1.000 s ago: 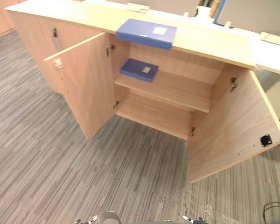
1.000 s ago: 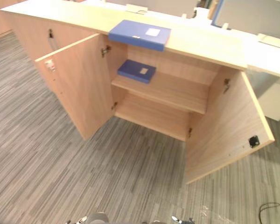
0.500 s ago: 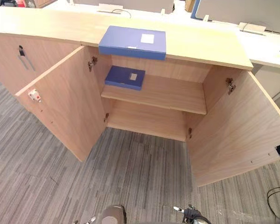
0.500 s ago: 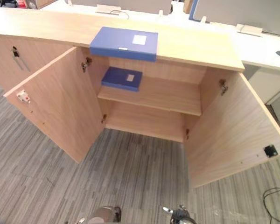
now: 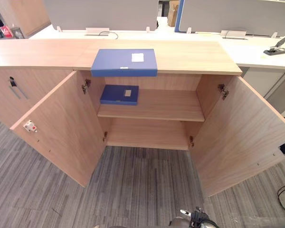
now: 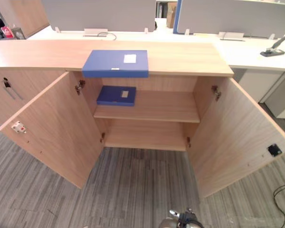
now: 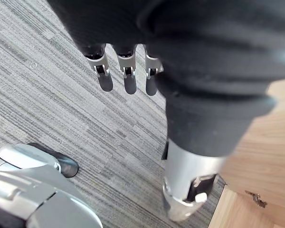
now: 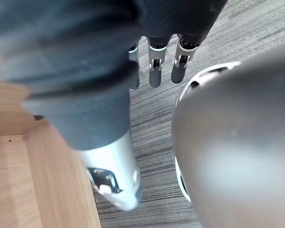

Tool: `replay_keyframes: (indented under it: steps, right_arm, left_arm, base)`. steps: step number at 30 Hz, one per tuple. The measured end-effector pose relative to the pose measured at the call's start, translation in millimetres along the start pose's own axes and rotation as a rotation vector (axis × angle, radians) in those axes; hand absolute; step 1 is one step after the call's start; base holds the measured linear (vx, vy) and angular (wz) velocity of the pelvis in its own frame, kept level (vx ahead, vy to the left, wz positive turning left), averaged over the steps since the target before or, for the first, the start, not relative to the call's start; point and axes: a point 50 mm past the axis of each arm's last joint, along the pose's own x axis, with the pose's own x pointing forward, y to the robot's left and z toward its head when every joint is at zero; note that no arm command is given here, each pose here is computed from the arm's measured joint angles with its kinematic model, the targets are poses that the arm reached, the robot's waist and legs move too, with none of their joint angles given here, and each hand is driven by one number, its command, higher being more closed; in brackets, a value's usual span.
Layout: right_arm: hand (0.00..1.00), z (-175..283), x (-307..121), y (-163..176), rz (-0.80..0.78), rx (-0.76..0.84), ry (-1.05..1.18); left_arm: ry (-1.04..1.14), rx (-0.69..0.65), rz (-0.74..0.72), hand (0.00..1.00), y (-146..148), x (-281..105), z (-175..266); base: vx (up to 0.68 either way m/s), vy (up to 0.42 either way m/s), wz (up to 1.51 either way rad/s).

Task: Walk over to the cabinet, pick up the folder, carry it to the office cabinet, place the folder inside the office cabinet, then close the office cabinet door

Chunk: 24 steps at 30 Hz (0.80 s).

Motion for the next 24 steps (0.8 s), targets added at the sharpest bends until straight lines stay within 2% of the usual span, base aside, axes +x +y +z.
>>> replay_keyframes:
  steps: [13,16,20,24]
  right_arm:
    - [0.0,-17,-4,-3,-0.014,0.045,0.035]
    - [0.0,-19,-4,-1,-0.01,0.037,0.05]
    - [0.0,-16,-2,1,-0.001,0.017,0.054]
    - [0.0,-20,-4,6,0.02,-0.025,0.061]
  left_arm:
    - [-0.012,-0.04,-0.017,0.0,-3,-3,-1]
    - [-0.007,-0.068,-0.018,0.0,-5,-3,-3]
    - [-0.019,0.004,-0.047,0.0,-7,-2,2]
    - [-0.051,0.005,-0.042,0.0,-1,2,16]
  base:
    - [0.18,-0.214,0.27]
    - [0.24,0.017,-0.16]
    - [0.22,0.198,-0.65]
    - [0.24,0.217,-0.08]
